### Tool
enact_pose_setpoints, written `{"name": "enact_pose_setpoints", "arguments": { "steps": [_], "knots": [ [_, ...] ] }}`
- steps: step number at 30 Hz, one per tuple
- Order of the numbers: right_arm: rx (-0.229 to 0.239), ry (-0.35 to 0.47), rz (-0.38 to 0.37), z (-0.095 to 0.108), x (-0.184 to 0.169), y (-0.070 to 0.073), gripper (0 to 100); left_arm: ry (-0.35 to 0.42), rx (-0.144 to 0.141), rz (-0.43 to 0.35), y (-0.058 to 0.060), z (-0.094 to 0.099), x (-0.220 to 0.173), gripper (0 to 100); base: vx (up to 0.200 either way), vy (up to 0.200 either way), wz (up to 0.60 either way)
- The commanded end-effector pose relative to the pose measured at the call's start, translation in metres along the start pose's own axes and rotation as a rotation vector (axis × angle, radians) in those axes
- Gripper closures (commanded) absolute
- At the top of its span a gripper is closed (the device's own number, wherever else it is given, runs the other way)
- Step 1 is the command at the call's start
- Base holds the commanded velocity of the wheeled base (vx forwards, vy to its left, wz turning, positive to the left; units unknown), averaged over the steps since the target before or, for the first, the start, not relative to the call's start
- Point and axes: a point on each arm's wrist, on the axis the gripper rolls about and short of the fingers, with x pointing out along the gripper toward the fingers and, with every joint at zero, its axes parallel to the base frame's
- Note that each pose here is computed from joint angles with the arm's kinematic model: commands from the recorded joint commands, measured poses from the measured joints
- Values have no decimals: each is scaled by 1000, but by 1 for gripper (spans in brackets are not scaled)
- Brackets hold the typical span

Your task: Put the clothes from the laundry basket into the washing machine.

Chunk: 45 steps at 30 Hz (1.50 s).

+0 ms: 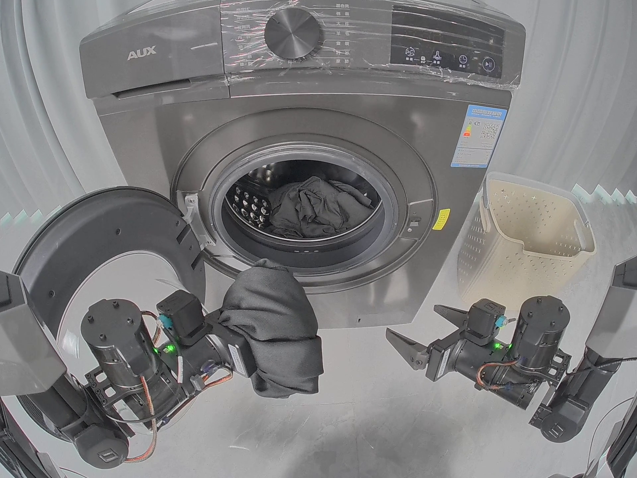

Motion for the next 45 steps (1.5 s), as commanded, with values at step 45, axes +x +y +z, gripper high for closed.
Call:
{"name": "enact_pose_setpoints", "arguments": {
  "steps": [45],
  "knots": [
    [2, 15, -2, -4, 1, 0, 0, 19, -2, 38, 3, -7, 8, 100, 27, -27, 0]
  ]
}}
